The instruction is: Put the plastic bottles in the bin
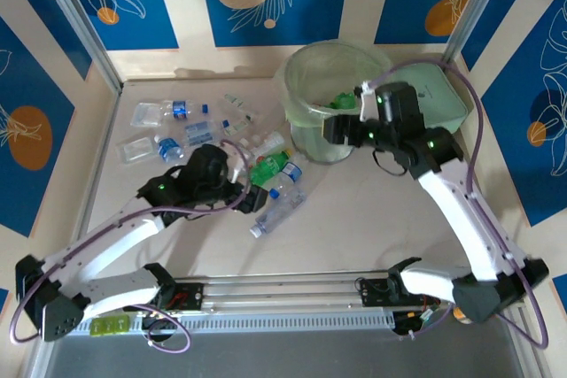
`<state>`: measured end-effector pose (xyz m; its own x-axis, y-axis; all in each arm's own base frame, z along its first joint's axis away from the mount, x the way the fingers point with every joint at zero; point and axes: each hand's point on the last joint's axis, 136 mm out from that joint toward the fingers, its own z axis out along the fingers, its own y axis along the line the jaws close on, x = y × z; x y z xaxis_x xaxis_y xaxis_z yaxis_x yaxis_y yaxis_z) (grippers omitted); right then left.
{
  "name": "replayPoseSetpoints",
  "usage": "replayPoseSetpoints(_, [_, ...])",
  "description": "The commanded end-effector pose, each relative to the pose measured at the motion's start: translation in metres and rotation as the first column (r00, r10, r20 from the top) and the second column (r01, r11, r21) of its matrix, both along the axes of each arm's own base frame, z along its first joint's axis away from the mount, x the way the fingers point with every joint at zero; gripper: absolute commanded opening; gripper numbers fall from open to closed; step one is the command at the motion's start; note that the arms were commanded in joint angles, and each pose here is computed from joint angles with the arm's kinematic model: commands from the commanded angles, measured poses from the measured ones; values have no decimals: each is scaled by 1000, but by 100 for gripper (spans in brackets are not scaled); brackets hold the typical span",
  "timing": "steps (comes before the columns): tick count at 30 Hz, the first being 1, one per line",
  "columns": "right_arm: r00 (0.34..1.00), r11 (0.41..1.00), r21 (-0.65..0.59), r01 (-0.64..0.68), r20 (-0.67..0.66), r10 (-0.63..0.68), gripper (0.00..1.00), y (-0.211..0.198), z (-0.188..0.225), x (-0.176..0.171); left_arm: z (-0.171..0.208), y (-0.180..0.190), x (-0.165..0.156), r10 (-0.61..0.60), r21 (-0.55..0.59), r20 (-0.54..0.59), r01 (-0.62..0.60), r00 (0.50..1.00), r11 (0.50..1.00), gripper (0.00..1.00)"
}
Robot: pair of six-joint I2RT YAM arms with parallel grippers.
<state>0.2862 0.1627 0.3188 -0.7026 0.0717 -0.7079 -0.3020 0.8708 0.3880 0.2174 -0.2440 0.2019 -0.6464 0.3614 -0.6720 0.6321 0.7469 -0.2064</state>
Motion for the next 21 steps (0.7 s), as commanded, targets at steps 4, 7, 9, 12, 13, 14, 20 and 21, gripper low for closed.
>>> replayPoseSetpoints(4, [999, 996, 84, -12, 48, 8, 76, -9, -1, -32, -35, -21, -11, -63, 182, -125, 86, 990, 980, 99])
replayPoseSetpoints(7, [998, 996, 83, 19, 61, -24, 76, -21, -3, -40, -58, -26, -7, -61, 250, -158, 100, 986, 963, 98])
replayPoseSetpoints(9, [997, 995, 98, 19, 68, -25, 76, -25, -3, -46, -71, -29, -6, -62, 268, -180, 110, 982, 957, 98])
replayPoseSetpoints(12, [996, 993, 112, 39, 71, -47, 78, -33, -5, -52, -86, -36, -6, -70, 274, -212, 128, 975, 953, 99])
replayPoseSetpoints(13, [996, 991, 123, 52, 68, -61, 79, -36, -6, -52, -91, -37, -5, -67, 277, -216, 128, 974, 952, 99])
replayPoseSetpoints(14, [996, 988, 146, 59, 65, -69, 79, -38, -5, -53, -98, -38, -4, -67, 288, -224, 131, 972, 949, 99])
replayPoseSetpoints(20, [999, 958, 284, 35, 28, -44, 78, -34, -2, -55, -134, -42, 3, -31, 354, -272, 130, 962, 926, 99])
replayPoseSetpoints(21, [999, 957, 287, 34, 26, -43, 78, -34, -2, -55, -139, -44, 3, -29, 353, -285, 133, 958, 926, 98])
